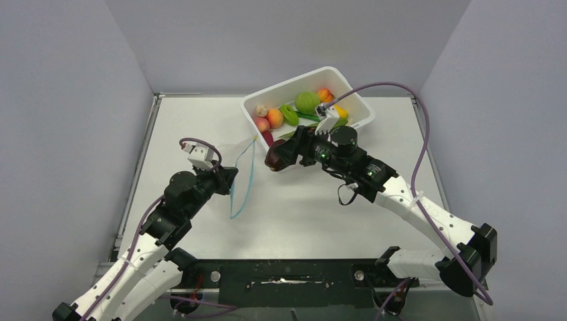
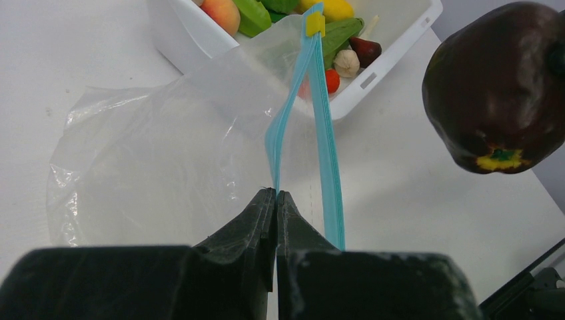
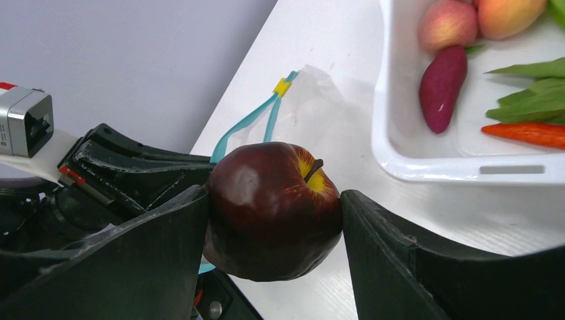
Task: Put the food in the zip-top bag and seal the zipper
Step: Pick up the fake fruit from the bin, then place the fake fruit in the zipper food storage bag.
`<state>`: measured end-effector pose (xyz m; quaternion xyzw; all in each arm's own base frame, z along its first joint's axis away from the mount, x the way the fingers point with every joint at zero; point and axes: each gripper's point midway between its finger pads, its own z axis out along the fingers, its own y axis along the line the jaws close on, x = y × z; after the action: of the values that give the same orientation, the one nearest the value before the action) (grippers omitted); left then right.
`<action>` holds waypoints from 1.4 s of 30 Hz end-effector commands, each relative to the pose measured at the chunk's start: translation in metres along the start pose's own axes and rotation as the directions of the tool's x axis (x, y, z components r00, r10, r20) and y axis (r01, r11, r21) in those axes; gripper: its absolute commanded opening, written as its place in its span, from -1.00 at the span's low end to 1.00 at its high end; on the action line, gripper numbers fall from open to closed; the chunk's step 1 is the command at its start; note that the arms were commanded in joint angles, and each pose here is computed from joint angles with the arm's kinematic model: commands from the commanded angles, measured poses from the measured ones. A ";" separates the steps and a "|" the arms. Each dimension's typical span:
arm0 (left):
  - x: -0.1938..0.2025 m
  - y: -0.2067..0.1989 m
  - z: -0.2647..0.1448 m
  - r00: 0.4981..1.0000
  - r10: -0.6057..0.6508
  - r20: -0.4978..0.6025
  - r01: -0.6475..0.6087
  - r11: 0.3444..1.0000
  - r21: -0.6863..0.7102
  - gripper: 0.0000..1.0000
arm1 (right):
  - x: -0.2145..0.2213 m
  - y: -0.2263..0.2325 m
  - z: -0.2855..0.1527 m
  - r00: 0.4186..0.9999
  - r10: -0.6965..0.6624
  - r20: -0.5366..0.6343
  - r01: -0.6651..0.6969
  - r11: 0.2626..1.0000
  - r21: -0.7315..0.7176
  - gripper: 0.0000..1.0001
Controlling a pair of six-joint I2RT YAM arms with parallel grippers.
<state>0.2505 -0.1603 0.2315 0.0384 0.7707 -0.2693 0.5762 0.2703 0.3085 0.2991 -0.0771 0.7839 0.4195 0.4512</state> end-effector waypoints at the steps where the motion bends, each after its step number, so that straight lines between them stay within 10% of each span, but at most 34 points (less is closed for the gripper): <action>1: -0.035 -0.023 -0.002 0.994 -0.064 0.087 0.057 0.995 0.085 -1.00 | -0.022 0.046 0.003 0.992 0.076 0.096 -0.061 0.986 -0.155 -0.16; 42: -0.034 -0.045 -0.001 0.983 -0.177 0.048 0.165 0.969 0.184 -1.00 | 0.050 0.011 0.032 0.986 0.143 -0.090 -0.132 0.985 0.112 -0.11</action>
<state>0.2394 -0.1884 0.2546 0.0121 0.7568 -0.3721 0.5372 0.2526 0.3464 0.2257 -0.0273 0.8512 0.3810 0.3598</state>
